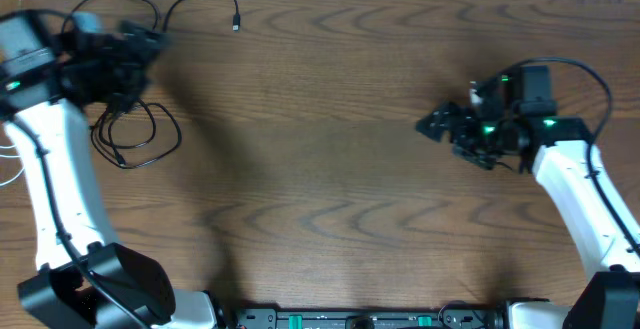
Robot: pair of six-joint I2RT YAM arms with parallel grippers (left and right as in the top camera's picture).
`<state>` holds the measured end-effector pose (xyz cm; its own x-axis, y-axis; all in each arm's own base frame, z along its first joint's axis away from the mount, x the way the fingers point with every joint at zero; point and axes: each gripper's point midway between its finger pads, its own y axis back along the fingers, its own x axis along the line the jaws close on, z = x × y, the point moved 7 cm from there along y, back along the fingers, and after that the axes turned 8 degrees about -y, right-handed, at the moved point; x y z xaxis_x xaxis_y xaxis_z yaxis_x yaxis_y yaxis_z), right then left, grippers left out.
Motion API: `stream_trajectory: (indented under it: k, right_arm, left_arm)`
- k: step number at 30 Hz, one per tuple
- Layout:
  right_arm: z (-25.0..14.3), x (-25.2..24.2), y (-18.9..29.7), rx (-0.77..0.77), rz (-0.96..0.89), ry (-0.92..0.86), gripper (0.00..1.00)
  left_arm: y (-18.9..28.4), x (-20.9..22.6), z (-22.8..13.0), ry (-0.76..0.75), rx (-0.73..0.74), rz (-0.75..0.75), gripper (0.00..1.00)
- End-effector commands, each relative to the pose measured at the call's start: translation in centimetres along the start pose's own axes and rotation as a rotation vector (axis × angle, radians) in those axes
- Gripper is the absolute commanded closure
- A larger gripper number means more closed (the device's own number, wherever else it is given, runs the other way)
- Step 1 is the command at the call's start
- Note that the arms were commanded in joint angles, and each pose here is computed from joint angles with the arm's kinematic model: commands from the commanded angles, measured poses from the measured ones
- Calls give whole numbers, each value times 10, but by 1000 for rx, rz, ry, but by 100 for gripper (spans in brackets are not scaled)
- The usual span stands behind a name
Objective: Untangle cables
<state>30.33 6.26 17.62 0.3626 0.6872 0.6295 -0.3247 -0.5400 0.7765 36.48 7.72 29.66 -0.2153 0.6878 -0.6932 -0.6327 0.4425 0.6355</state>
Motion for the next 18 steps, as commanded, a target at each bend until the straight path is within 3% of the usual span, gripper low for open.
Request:
stream_trajectory:
  k: [1,11,18]
  right_arm:
    - [8,-11,14,-32,-14,20,1]
    - [16,-45,26,-98,-203,-26,1]
    - [1,-38,47,-109,-199,64,1]
  left_arm:
    - [-25,-33,-31,-215,139,-78,4]
    - [-81,-92,-134,-520,400,168,4]
    - [-65,-127,-168,-681,368,167,4]
